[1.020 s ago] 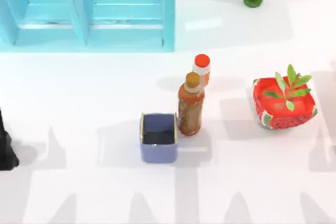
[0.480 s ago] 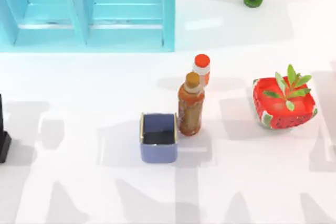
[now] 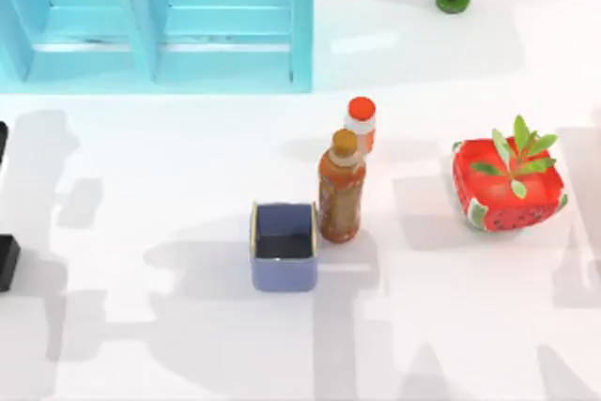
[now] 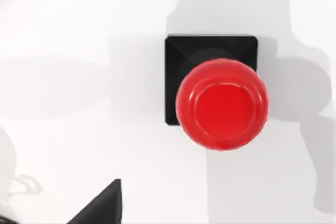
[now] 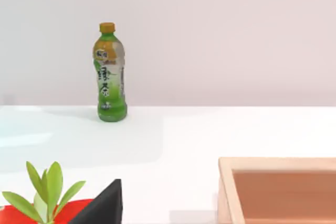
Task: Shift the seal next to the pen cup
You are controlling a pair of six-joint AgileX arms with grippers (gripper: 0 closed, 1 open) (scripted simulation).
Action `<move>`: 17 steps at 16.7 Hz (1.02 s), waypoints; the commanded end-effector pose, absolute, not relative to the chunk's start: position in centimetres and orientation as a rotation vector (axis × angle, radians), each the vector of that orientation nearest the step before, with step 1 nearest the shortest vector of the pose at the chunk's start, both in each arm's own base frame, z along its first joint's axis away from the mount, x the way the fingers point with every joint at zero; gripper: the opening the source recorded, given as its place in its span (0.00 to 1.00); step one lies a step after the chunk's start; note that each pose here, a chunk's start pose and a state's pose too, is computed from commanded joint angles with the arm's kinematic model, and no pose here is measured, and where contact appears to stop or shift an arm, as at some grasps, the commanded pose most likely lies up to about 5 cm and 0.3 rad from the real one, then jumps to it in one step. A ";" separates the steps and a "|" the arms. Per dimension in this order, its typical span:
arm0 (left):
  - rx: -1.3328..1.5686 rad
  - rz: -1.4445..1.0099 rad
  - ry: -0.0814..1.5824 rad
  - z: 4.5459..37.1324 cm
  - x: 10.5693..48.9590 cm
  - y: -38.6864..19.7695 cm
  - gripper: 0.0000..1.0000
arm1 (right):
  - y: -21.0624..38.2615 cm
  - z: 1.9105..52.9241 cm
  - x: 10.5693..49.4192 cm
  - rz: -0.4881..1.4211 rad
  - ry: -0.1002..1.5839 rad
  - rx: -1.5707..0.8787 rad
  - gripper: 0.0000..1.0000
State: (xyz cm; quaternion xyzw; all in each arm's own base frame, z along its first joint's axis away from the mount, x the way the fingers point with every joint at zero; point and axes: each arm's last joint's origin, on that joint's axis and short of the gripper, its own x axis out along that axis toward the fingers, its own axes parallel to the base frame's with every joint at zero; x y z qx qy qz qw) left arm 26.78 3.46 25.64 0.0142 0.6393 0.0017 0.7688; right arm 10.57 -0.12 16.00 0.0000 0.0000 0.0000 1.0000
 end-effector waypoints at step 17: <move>0.015 -0.015 1.569 20.5 31.1 4.6 1.00 | -0.1 16.0 10.6 0.000 0.000 0.000 1.00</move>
